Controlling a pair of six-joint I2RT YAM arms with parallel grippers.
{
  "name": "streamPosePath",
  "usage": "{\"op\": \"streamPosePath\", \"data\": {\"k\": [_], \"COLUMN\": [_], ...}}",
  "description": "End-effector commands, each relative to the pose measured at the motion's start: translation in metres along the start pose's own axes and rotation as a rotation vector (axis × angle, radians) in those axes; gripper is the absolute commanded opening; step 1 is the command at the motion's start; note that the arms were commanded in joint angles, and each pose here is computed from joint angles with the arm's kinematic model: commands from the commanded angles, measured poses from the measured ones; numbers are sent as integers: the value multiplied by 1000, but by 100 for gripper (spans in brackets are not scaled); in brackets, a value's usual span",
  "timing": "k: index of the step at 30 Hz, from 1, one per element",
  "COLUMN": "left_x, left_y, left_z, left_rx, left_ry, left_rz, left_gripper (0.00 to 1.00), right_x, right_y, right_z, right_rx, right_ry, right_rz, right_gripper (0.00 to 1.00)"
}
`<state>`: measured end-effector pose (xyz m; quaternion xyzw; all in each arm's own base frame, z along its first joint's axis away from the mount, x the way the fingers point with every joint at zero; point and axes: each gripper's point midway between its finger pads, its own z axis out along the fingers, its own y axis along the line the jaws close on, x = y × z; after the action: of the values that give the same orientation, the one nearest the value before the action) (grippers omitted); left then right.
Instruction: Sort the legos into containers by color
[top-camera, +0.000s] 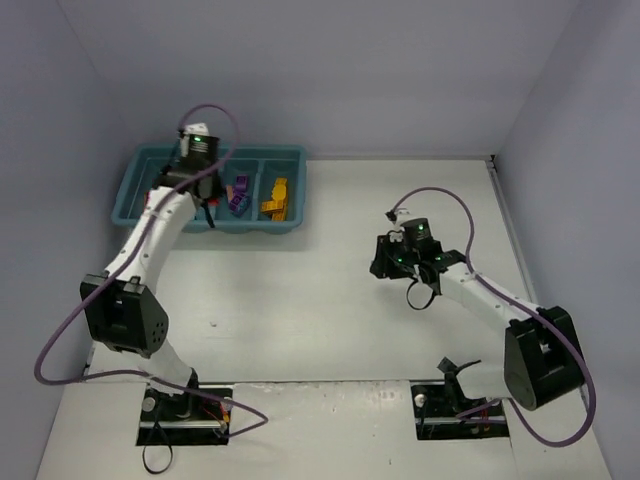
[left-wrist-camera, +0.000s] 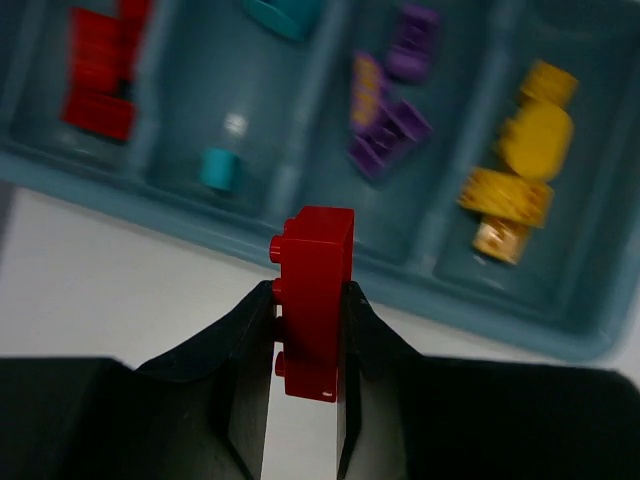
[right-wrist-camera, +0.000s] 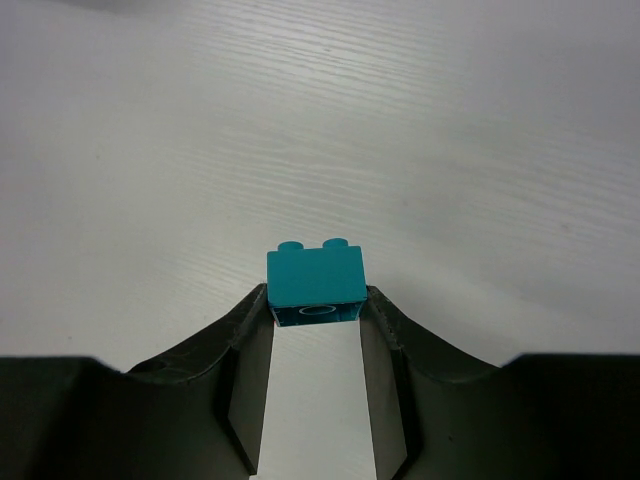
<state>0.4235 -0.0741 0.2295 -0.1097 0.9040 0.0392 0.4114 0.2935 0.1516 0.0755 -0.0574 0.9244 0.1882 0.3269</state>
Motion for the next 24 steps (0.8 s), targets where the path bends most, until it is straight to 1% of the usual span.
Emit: {"op": "streamPosePath", "data": {"k": [1,2,3,4,6,7,9,11,13,14,15,17,18,21,22,23,24], "left_x": [-34,-50,-59,-61,-83,-80,-91,-98,-105,-106,-107,-107,-109,-119,-123,-127,-137], "left_y": [68,81,108,120,152,160,177,188,203,207,211,217,216,212,209,206,204], "left_z": [25,29,38,56,67,86,108,121,135,140,149,156,160,154,150,146,131], "left_rx": [-116,-134,-182,-206,-249,-265,-310,-335,-360,-366,-372,-383,-378,-356,-332,-317,-302], "left_ry": [-15,-37,-40,-35,-72,-47,-50,-53,-58,-60,-55,-52,-56,-82,-91,-104,-128], "left_rz": [51,20,-14,-28,-77,-77,-66,-63,-82,-91,-96,-102,-101,-109,-116,-121,-130], "left_gripper": [0,0,0,0,0,0,0,0,5,9,22,35,46,64,73,76,77], "right_x": [-34,-34,-28,-30,-24,-24,-17,-12,-7,-5,-3,3,3,8,11,14,12], "right_y": [51,58,66,81,93,108,117,131,142,146,150,158,161,169,170,171,174], "right_z": [4,6,13,14,23,25,34,43,48,54,55,62,63,69,72,74,75], "right_rx": [-135,-153,-179,-209,-238,-264,-280,-304,-326,-330,-341,-356,-361,-374,-378,-379,-384], "right_ry": [-68,-65,-36,-38,-8,-4,23,45,58,72,78,97,97,111,122,128,125], "right_rz": [-149,-176,-189,-218,-257,-291,-314,-340,-359,-365,-367,-378,-382,-399,-402,-405,-410], "right_gripper": [0,0,0,0,0,0,0,0,0,0,0,0,0,0,0,0,0]}}
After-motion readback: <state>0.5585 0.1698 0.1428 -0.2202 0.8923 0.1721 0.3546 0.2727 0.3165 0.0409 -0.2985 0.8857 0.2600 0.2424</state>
